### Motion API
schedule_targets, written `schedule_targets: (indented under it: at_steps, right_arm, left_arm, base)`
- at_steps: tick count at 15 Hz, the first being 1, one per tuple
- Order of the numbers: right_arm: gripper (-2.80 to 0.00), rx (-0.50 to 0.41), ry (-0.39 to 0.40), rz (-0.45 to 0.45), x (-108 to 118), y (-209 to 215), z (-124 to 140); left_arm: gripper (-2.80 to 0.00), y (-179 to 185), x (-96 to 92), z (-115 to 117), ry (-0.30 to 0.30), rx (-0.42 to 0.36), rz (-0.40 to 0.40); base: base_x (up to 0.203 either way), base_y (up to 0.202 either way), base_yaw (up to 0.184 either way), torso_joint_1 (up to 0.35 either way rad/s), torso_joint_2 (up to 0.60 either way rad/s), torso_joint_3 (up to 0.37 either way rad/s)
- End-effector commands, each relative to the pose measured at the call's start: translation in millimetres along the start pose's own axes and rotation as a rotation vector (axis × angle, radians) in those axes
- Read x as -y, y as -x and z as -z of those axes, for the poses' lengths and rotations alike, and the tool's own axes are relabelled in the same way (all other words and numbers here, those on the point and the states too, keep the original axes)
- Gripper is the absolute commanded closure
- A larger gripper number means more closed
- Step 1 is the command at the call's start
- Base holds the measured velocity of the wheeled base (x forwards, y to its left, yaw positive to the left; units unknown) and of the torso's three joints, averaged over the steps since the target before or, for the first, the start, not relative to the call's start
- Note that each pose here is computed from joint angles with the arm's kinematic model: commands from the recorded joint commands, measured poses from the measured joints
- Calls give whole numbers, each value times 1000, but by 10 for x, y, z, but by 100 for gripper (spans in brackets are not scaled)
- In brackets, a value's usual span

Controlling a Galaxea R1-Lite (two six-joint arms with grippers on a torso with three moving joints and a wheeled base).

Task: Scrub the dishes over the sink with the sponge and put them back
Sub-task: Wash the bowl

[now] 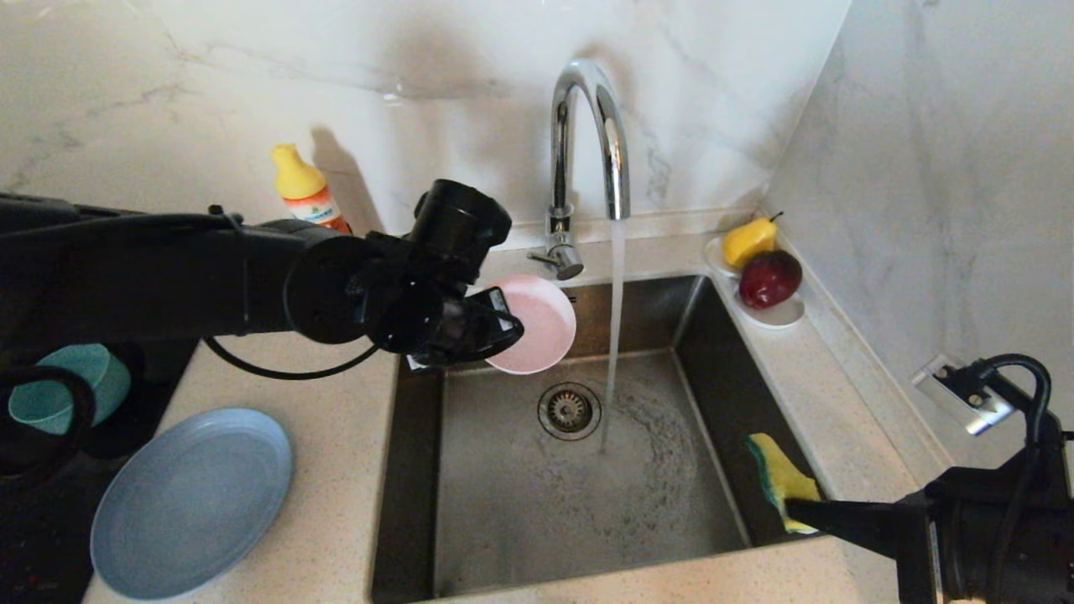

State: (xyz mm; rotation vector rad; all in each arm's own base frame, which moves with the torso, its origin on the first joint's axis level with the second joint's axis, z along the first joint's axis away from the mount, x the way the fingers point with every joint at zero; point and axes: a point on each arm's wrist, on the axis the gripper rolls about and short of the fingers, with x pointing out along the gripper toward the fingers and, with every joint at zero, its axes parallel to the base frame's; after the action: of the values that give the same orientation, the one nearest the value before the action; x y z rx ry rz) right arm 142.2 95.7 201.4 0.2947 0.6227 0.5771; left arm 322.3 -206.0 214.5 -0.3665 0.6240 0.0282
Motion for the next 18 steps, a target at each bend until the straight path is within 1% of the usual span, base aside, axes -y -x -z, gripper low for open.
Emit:
schedule_targets:
  at_steps: [1,3,5,6,9,11,12,13,14,16,18]
  right_arm:
    - [0,-6,-4,1,13,-2,28]
    - [0,-6,-6,2,17,5,35]
    - [0,-7,-9,4,20,1,34]
    - [0,-10,-9,4,22,-3,38]
    - [0,-10,-9,4,22,-11,35]
    - [0,-18,-10,6,28,-24,45]
    - [0,-23,-10,6,29,-33,51]
    - [0,-24,-11,6,30,-39,48]
    - [0,-23,-11,6,29,-39,44]
    - [0,-25,-11,7,29,-47,41]
    - [0,-27,-12,8,30,-53,42]
  left_arm:
    - [0,242,-154,-22,-10,140,71]
    - [0,312,-252,20,-43,268,135]
    - [0,383,-326,55,-61,397,202]
    - [0,410,-350,60,-64,448,226]
    - [0,449,-417,91,-49,540,283]
    - [0,455,-468,133,-71,578,339]
    - [0,463,-499,148,-85,606,369]
    - [0,486,-523,136,-91,651,408]
    - [0,492,-549,139,-104,672,429]
    - [0,519,-600,100,-90,732,450]
    - [0,542,-621,77,-79,770,474]
  base:
    - [0,0,0,0,0,0]
    - [0,0,0,0,0,0]
    - [0,0,0,0,0,0]
    - [0,0,0,0,0,0]
    - [0,0,0,0,0,0]
    - [0,0,0,0,0,0]
    - [0,0,0,0,0,0]
    - [0,0,0,0,0,0]
    - [0,0,0,0,0,0]
    - [0,0,0,0,0,0]
    - [0,0,0,0,0,0]
